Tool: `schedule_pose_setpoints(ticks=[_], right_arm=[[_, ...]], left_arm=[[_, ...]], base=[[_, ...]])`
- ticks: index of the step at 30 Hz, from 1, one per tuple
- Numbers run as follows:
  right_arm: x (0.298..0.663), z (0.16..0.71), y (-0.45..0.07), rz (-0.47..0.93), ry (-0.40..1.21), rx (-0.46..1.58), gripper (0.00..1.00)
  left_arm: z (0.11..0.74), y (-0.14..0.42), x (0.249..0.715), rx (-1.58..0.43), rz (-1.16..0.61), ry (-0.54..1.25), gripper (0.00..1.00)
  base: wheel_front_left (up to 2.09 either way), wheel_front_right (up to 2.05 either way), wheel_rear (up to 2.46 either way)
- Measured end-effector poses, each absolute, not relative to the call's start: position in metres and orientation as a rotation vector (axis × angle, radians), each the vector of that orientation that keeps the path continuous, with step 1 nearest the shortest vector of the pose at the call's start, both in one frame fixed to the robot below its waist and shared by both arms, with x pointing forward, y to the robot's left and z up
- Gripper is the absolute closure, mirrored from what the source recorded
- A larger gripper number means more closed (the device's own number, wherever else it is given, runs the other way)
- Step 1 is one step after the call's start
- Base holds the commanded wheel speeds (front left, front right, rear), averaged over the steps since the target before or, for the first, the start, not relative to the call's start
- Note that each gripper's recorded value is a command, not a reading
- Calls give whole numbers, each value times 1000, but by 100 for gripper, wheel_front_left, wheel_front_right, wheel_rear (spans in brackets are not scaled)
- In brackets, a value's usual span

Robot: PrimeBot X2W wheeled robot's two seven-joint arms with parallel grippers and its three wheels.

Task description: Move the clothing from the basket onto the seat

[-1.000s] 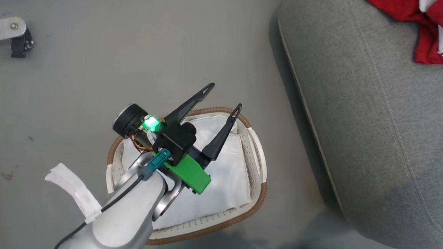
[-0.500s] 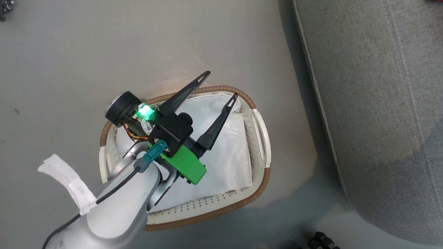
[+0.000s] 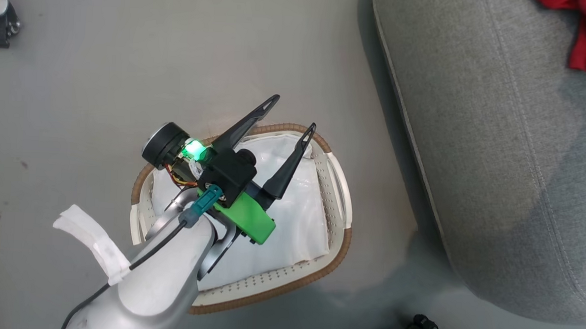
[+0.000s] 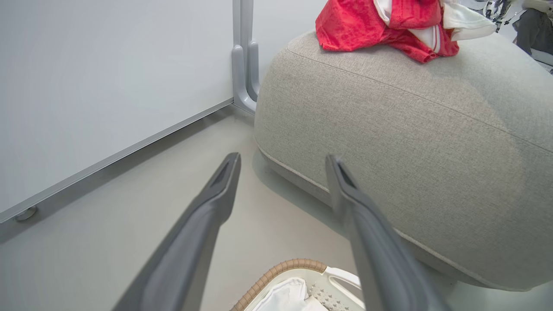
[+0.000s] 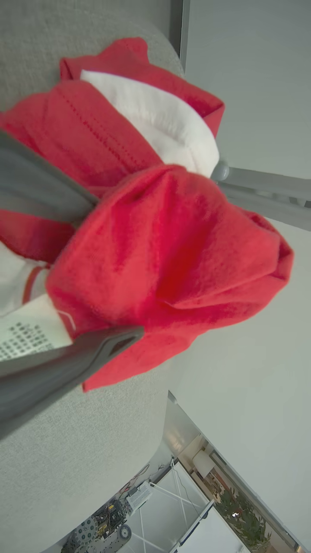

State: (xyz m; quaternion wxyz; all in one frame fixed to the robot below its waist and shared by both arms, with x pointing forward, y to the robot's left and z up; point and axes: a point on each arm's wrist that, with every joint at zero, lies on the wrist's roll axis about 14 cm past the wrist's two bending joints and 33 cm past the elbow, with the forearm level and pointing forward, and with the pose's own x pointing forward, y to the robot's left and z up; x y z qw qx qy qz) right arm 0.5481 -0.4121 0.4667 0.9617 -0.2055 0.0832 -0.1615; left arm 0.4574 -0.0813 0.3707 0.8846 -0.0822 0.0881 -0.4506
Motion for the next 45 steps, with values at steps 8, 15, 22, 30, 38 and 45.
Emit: schedule_pose_setpoints(ticks=[8,15,22,30,38,45], right_arm=[[524,477,-398,-285,155,-409,0],[512,510,-382,-229,94,-424,0],[513,558,-351,-155,-32,-416,0],[510,576,-291,-56,-125,-285,0],[488,567,-227,16,-170,-82,0],[451,549,-183,71,-157,5,0]], left_arm=[[400,-80,453,-195,-903,146,0],[435,-65,452,-214,-820,92,0],[468,-26,454,-203,-679,25,0],[489,29,442,-211,-492,-10,0],[490,96,417,-220,-273,-6,0],[481,142,381,-220,-117,12,0]], base=[[0,0,0],[0,0,0],[0,0,0],[0,0,0],[0,0,0],[0,0,0]])
